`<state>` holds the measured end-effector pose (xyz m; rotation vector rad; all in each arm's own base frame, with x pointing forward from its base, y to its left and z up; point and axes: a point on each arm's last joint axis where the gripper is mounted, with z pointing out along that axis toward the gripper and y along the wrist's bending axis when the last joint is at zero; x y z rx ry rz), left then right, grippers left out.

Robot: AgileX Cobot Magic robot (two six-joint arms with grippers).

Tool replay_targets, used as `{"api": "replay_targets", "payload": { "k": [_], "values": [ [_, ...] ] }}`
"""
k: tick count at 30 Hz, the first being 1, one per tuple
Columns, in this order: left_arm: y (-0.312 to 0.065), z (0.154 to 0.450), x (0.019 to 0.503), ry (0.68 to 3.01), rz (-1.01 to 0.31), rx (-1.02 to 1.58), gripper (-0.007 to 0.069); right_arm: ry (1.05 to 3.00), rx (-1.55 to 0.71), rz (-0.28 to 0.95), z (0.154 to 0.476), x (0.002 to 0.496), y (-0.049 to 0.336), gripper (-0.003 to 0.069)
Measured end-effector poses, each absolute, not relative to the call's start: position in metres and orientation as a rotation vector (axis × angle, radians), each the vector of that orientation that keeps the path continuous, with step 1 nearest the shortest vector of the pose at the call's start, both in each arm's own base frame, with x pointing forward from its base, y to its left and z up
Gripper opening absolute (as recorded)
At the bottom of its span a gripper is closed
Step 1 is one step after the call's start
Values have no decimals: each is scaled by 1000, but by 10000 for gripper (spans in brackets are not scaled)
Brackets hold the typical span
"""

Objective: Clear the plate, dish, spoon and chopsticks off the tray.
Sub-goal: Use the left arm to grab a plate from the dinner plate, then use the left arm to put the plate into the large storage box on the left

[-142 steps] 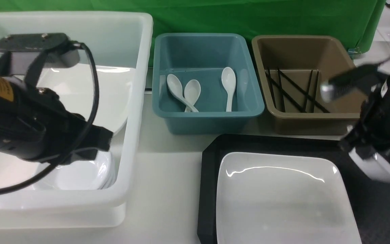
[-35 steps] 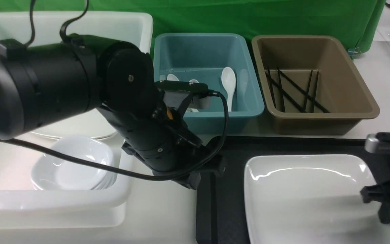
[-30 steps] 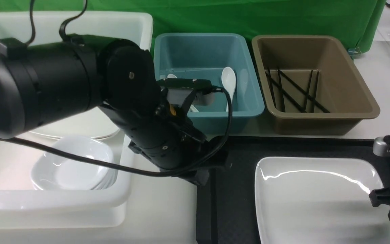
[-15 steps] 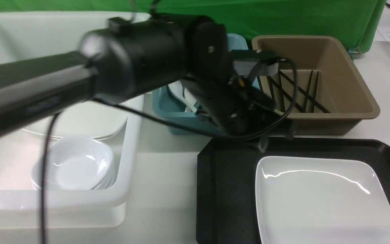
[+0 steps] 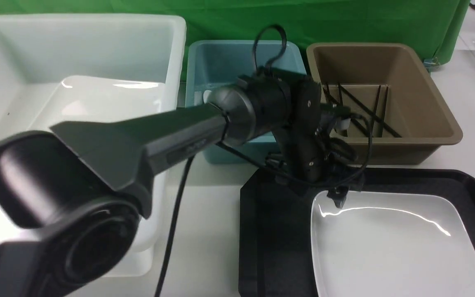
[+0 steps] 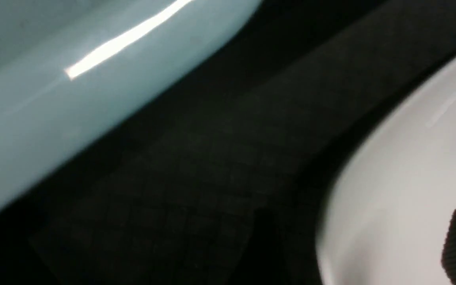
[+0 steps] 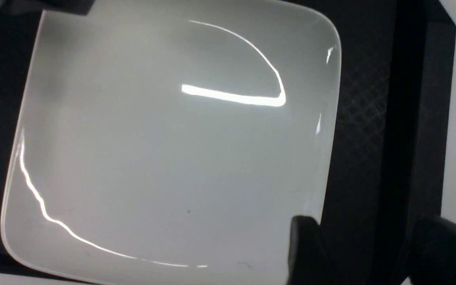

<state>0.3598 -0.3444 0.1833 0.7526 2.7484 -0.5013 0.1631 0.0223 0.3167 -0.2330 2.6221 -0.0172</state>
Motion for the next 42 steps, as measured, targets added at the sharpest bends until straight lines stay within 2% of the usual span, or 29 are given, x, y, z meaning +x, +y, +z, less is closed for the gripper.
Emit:
{"api": "replay_targets", "payload": {
  "k": [3,7,11,13,14,15,16,17,25,31,36,42],
  "values": [
    [-346,171,361,2774,-497,749,598,2619,-233,-17,317,162,22,377],
    [-349,168,361,2784,-543,734,575,2619,-233,-17,317,162,22,377],
    [-353,164,359,2782,-612,752,442,2610,-232,-16,318,163,22,377],
    [-354,162,359,2782,-626,758,339,2608,-232,-16,318,163,22,377],
    [-355,162,359,2782,-630,758,328,2608,-232,-16,318,163,22,377],
    [-355,158,359,2791,-638,752,204,2607,-232,-15,318,163,22,376],
    [-356,158,359,2793,-642,750,204,2607,-232,-15,318,163,22,376],
    [-358,159,358,2802,-695,709,141,2607,-232,-15,318,163,22,376],
    [-359,162,356,2815,-724,702,137,2607,-232,-15,318,163,22,376],
    [-351,216,349,2705,-725,780,55,2606,-232,-17,318,163,22,376],
    [-339,264,340,2598,-682,852,25,2605,-232,-17,318,164,22,376],
    [-329,291,333,2542,-647,877,18,2600,-232,-16,318,164,22,376]
  ]
}}
